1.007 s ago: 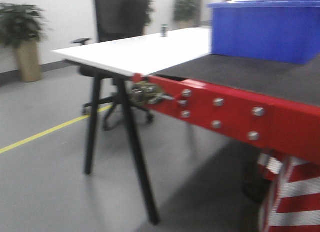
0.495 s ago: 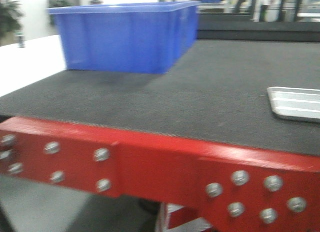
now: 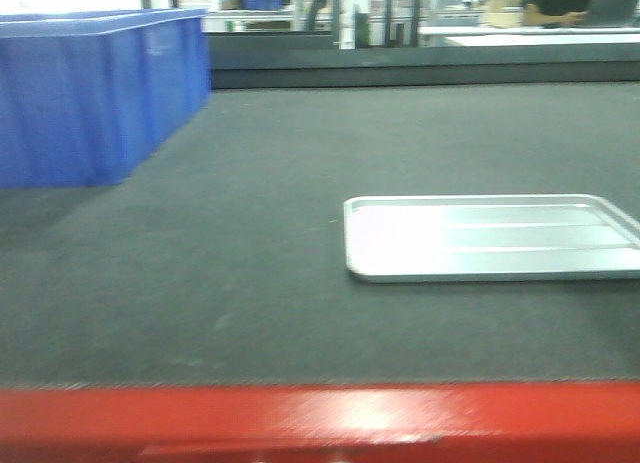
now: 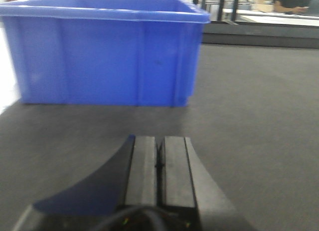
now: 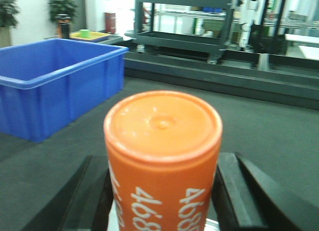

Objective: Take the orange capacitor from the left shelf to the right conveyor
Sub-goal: 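Turn and drive the base up to the dark conveyor table, then lower the held cylinder with the right gripper onto the silver tray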

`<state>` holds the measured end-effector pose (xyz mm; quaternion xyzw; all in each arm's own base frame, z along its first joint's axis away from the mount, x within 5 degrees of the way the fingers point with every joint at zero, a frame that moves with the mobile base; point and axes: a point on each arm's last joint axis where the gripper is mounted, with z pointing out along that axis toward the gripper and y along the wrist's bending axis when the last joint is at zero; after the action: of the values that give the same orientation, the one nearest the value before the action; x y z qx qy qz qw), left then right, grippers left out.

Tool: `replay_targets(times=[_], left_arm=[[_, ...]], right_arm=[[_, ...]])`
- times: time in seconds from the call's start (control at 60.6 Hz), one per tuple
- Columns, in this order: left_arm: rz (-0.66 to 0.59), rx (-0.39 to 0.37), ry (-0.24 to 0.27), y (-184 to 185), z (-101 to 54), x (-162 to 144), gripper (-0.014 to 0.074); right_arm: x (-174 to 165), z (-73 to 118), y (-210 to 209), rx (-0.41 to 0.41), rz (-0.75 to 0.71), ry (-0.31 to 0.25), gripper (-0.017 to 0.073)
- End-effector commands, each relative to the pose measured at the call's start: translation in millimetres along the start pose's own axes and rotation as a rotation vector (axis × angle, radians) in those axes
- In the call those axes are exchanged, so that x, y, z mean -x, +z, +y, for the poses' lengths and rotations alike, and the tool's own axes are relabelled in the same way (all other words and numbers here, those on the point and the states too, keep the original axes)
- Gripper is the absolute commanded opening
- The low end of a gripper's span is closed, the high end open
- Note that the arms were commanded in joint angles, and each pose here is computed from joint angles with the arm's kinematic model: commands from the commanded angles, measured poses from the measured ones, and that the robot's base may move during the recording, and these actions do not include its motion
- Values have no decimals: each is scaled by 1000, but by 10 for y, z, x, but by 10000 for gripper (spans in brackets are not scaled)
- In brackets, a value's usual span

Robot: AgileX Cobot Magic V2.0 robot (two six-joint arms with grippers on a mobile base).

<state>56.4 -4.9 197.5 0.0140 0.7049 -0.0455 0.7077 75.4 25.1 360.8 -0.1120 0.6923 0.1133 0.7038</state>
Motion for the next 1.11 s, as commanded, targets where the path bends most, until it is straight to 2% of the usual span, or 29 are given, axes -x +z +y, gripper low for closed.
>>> replay_targets(times=[0.0,0.924,1.089], left_arm=[[-102,1,-5,-13,1,98,-127],[-102,1,-5,-13,1,98,-127],[-102,1,-5,-13,1,98,-127]], right_arm=[[169,-4,-16,-5,-111,-12,132],[169,-4,-16,-5,-111,-9,132],[181,-4,144,-4,-96,-2,132]])
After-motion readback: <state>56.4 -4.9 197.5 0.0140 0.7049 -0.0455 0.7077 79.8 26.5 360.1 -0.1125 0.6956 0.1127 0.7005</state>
